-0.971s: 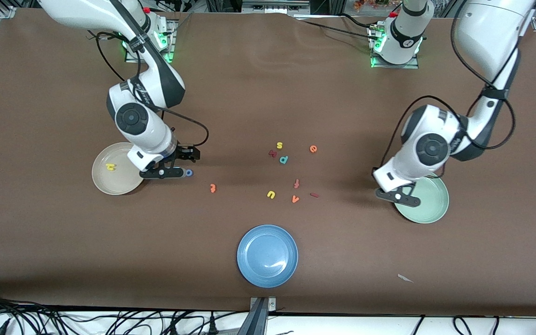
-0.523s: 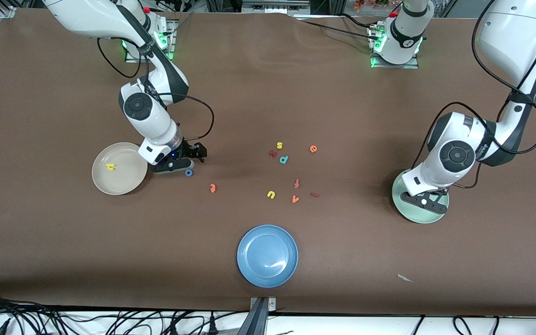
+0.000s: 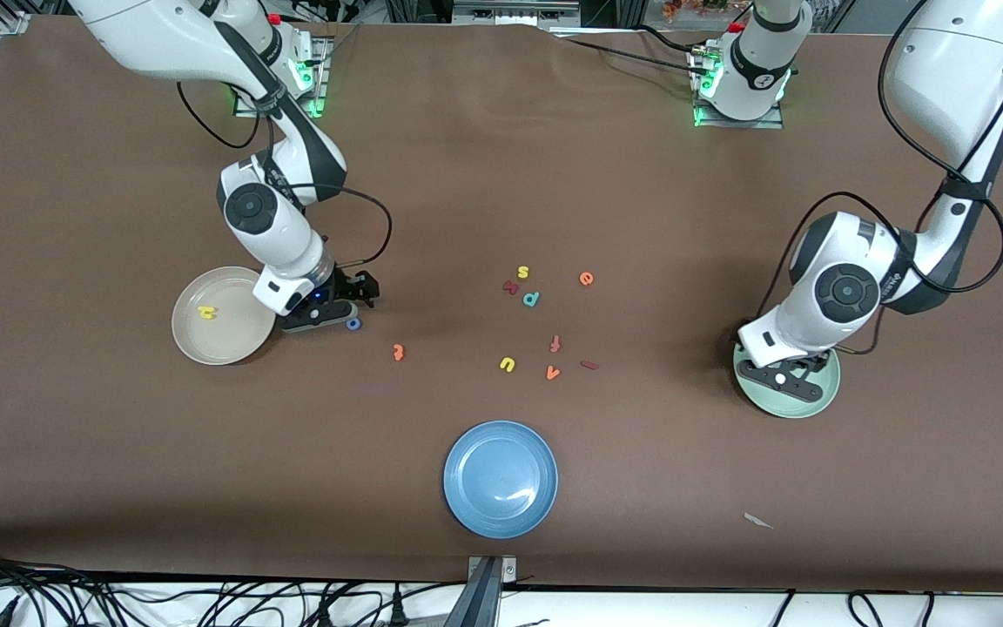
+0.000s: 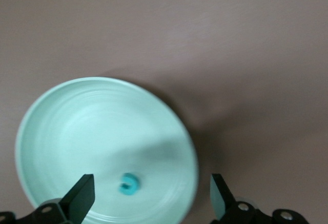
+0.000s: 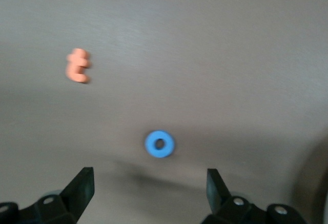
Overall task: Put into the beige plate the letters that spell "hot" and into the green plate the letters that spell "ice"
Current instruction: 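Grasp the blue ring while the left gripper reaches the orange letter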
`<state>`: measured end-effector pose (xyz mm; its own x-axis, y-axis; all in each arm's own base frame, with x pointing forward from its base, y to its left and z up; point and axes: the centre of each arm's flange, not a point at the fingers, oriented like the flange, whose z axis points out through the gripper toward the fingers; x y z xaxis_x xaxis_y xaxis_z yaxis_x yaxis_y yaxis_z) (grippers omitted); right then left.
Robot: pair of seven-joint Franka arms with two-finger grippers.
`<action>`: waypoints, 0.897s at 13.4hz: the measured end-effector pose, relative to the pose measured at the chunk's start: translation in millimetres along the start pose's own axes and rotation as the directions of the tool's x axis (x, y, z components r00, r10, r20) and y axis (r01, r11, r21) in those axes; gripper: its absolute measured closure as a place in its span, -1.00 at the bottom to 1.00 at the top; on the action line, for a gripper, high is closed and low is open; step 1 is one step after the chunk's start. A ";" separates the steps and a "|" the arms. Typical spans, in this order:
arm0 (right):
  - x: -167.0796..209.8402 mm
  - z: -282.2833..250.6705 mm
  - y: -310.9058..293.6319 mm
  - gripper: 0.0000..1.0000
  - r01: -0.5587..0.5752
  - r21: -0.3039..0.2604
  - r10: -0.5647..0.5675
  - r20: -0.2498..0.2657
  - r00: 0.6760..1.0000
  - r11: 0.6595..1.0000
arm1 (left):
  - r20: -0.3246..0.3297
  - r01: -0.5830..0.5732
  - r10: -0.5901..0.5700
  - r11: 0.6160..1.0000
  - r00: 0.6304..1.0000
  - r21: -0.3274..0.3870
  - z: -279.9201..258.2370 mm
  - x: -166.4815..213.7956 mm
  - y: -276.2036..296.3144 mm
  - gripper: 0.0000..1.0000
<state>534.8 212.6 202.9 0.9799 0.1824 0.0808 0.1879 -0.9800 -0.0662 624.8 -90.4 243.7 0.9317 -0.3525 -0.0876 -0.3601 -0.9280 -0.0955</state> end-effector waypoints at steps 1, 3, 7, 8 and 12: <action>0.0 6.1 6.6 -0.95 -0.012 -0.002 0.012 0.007 1.000 1.000 | 0.007 0.032 -0.032 0.999 0.999 -0.017 -6.6 2.0 19.8 -1.00; 0.4 12.7 10.2 -0.90 -0.020 0.001 0.020 0.014 1.000 1.000 | 0.016 0.102 -0.102 0.994 0.995 -0.044 -20.6 4.5 73.9 -1.00; 6.4 13.1 5.4 -0.59 -0.067 0.008 0.066 0.006 0.998 0.998 | 0.050 0.214 -0.210 0.974 0.976 -0.080 -23.8 -12.3 160.7 -1.00; 8.3 13.7 4.5 -0.59 -0.071 0.009 0.071 0.005 0.997 0.997 | 0.050 0.238 -0.235 0.967 0.971 -0.090 -22.7 -17.2 176.0 -1.00; 15.6 24.4 3.7 -0.37 -0.082 0.018 0.082 0.010 0.997 0.996 | 0.002 0.290 -0.293 0.946 0.956 -0.142 -9.0 -46.4 216.6 -1.00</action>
<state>552.5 213.7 179.7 0.9926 0.1028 0.0649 0.1084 -0.9899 -0.0908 504.0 -276.1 236.0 0.9962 -0.0646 -0.0575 -0.0633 -0.9977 0.0251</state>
